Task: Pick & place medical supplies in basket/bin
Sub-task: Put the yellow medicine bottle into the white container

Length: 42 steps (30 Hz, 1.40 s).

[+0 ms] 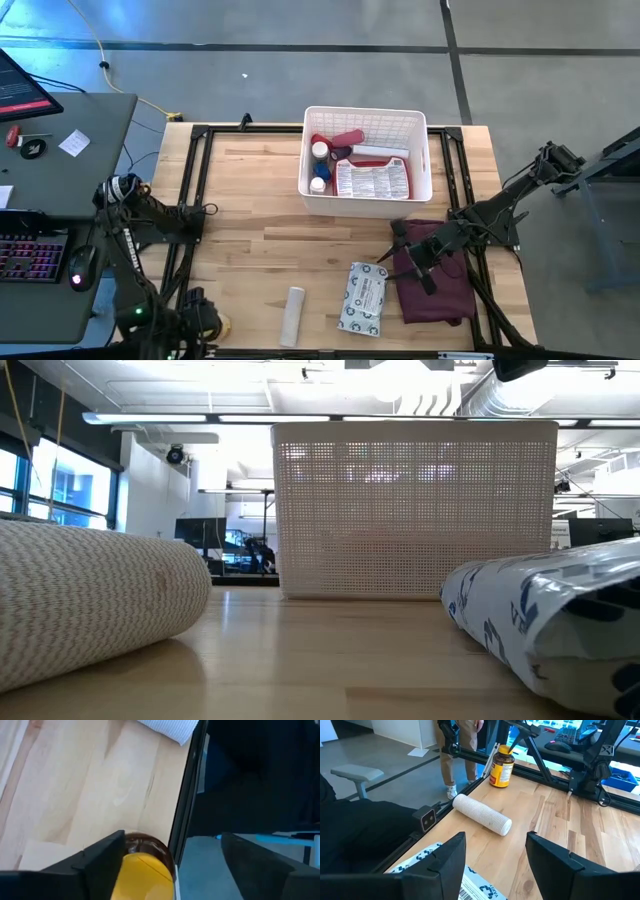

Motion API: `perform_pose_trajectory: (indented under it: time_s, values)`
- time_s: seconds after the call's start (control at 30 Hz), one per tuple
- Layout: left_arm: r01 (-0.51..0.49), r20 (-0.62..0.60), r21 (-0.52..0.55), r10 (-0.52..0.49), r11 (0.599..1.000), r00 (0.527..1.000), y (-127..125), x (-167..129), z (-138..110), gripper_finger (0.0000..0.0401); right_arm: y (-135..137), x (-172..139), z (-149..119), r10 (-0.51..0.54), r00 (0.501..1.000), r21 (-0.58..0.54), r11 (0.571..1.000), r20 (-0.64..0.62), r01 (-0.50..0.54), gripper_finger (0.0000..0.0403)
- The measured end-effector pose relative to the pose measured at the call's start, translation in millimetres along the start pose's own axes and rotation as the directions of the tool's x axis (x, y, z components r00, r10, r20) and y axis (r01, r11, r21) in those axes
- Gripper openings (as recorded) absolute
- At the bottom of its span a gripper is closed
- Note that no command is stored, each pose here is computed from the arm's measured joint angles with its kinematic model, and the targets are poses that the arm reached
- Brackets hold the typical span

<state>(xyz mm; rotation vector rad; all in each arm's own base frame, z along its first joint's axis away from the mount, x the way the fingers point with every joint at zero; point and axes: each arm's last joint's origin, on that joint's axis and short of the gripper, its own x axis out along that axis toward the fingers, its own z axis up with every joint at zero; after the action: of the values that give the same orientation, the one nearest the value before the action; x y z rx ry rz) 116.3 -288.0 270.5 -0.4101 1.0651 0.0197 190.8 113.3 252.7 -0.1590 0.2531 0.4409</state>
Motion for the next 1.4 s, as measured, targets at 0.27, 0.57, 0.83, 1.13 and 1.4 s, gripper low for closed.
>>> perform_pose_trajectory:
  time_s: [0.27, 0.57, 0.83, 1.13, 1.4]
  values:
    - [-0.078, -0.057, 0.012, 0.078, 0.997, 0.995, 8, 0, -2, 0.0384, 0, 0, 0, 0.0, 1.0, -0.001, 1.0, 0.0, 0.0, 0.0197]
    - [-0.093, -0.14, -0.034, 0.087, 0.995, 0.986, 10, -1, -5, 0.0365, 0, 0, 0, 0.009, 1.0, -0.003, 1.0, 0.0, -0.009, 0.0197]
    - [-0.1, -0.162, -0.061, 0.089, 0.993, 0.983, 10, -1, -6, 0.0371, 0, 0, 0, 0.011, 1.0, -0.002, 1.0, 0.001, -0.011, 0.0197]
    - [-0.149, -0.235, -0.034, 0.137, 0.988, 0.962, 7, 15, -14, 0.0372, 0, 0, 0, 0.011, 1.0, 0.0, 1.0, 0.001, -0.011, 0.0197]
    - [-0.157, -0.23, -0.023, 0.148, 0.987, 0.962, 7, 16, -15, 0.0372, 0, 0, 0, 0.011, 1.0, 0.0, 1.0, 0.001, -0.011, 0.0197]
